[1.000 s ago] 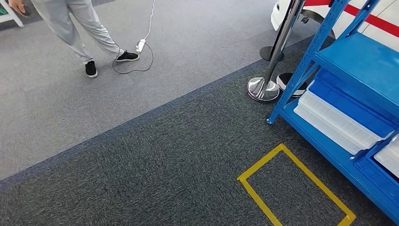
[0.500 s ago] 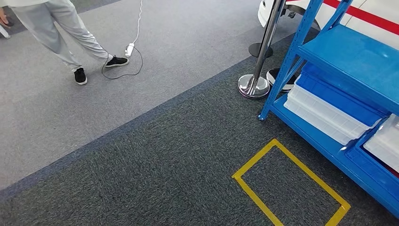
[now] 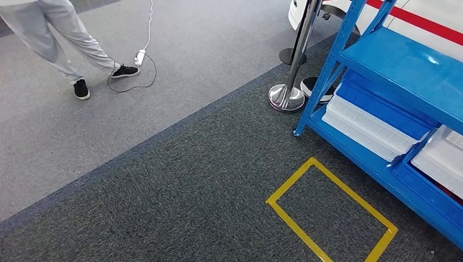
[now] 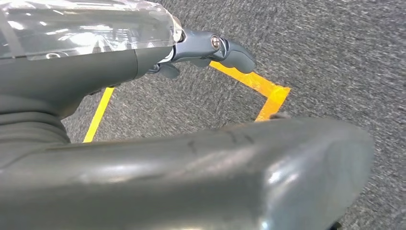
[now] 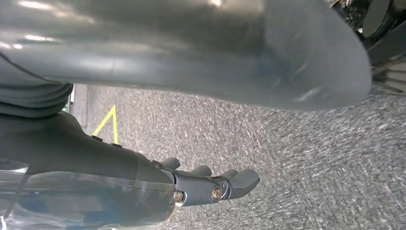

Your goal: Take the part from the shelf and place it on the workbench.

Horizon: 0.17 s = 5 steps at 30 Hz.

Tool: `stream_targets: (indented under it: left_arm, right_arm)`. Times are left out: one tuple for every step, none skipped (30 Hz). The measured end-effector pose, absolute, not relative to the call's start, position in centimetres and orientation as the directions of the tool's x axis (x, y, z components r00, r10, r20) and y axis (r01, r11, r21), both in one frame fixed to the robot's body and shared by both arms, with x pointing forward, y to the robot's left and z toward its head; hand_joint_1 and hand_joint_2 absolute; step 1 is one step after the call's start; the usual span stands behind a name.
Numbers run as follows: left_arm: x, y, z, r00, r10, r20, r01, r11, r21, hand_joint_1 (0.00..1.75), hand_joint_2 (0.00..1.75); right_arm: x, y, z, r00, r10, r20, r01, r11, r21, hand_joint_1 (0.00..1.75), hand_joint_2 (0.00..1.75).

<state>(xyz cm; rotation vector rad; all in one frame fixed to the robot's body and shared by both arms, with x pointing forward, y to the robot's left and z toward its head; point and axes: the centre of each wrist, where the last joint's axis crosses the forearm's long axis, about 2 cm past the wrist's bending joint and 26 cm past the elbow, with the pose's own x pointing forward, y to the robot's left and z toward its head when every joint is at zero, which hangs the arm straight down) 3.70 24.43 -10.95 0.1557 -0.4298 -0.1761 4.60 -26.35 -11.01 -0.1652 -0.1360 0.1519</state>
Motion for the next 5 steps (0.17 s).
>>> stream_targets:
  left_arm:
    - [3.71,24.39,-10.95,0.895,-0.2,0.4,0.135,0.973,0.185,0.0,0.0]
    - [3.71,24.37,-10.95,0.895,-0.198,0.399,0.134,0.974,0.183,0.0,0.0]
    - [3.72,24.36,-10.95,0.896,-0.196,0.398,0.132,0.974,0.183,0.0,0.0]
    - [3.73,24.34,-10.94,0.896,-0.195,0.398,0.131,0.974,0.183,0.0,0.0]
    - [3.74,24.33,-10.94,0.897,-0.194,0.398,0.13,0.975,0.182,0.0,0.0]
  right_arm:
    - [4.63,-26.4,-11.01,0.979,0.163,0.124,-0.14,0.975,-0.174,0.0,0.0]
    - [4.66,-26.43,-11.01,0.978,0.164,0.126,-0.141,0.975,-0.174,0.0,0.0]
    - [4.69,-26.43,-11.0,0.978,0.165,0.128,-0.142,0.975,-0.174,0.0,0.0]
    - [4.7,-26.44,-11.0,0.978,0.166,0.129,-0.142,0.974,-0.174,0.0,0.0]
    - [4.69,-26.44,-11.0,0.978,0.166,0.129,-0.142,0.975,-0.173,0.0,0.0]
